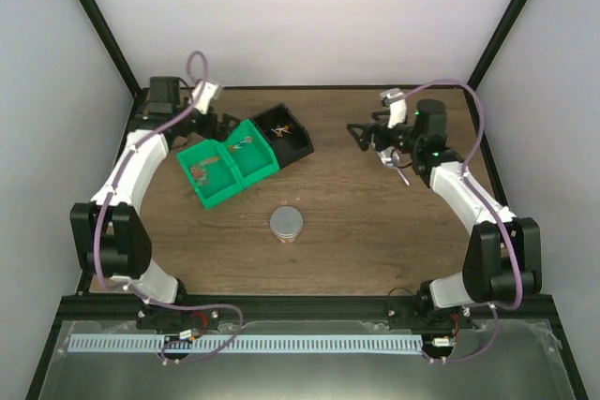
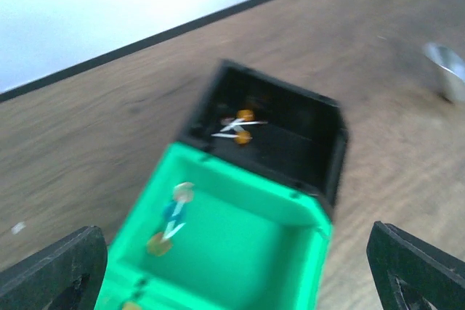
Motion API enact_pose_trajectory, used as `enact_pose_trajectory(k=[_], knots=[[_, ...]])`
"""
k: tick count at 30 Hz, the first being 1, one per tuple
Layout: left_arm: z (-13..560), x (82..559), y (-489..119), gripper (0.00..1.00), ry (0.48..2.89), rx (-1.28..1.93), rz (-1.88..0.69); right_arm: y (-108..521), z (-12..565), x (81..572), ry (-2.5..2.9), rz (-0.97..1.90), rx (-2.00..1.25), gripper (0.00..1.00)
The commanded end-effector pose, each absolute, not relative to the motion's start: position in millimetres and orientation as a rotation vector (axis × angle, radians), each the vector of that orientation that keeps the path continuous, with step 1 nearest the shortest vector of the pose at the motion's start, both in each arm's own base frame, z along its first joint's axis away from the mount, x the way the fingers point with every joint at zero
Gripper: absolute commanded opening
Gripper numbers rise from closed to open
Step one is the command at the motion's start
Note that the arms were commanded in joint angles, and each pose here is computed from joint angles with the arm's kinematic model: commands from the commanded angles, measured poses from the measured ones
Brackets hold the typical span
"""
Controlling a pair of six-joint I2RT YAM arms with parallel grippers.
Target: Pack the candies
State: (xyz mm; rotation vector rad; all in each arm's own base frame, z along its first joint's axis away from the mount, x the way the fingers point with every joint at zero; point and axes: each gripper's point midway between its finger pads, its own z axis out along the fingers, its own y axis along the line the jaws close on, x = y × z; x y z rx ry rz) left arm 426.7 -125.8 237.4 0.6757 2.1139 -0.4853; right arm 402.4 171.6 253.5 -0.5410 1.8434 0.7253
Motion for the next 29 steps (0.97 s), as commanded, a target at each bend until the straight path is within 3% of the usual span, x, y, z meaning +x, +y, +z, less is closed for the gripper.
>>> enact_pose_trajectory(k=[1,11,18,29], knots=[[230,450,-66,1.00,2.282,0.363,-0.454,124,255,419,1.902,0.741,-0.402,1.00],[207,447,22,1.00,2.373,0.104,-0.199,24,199,405,2.047,0.627,-0.155,1.00],[178,424,24,1.00,2.425,-0.004,-0.231,25,169,379,2.091,0.635,-0.122,1.00],[170,409,26,1.00,2.443,-0.045,-0.207,29,176,380,2.057,0.649,-0.159,1.00]])
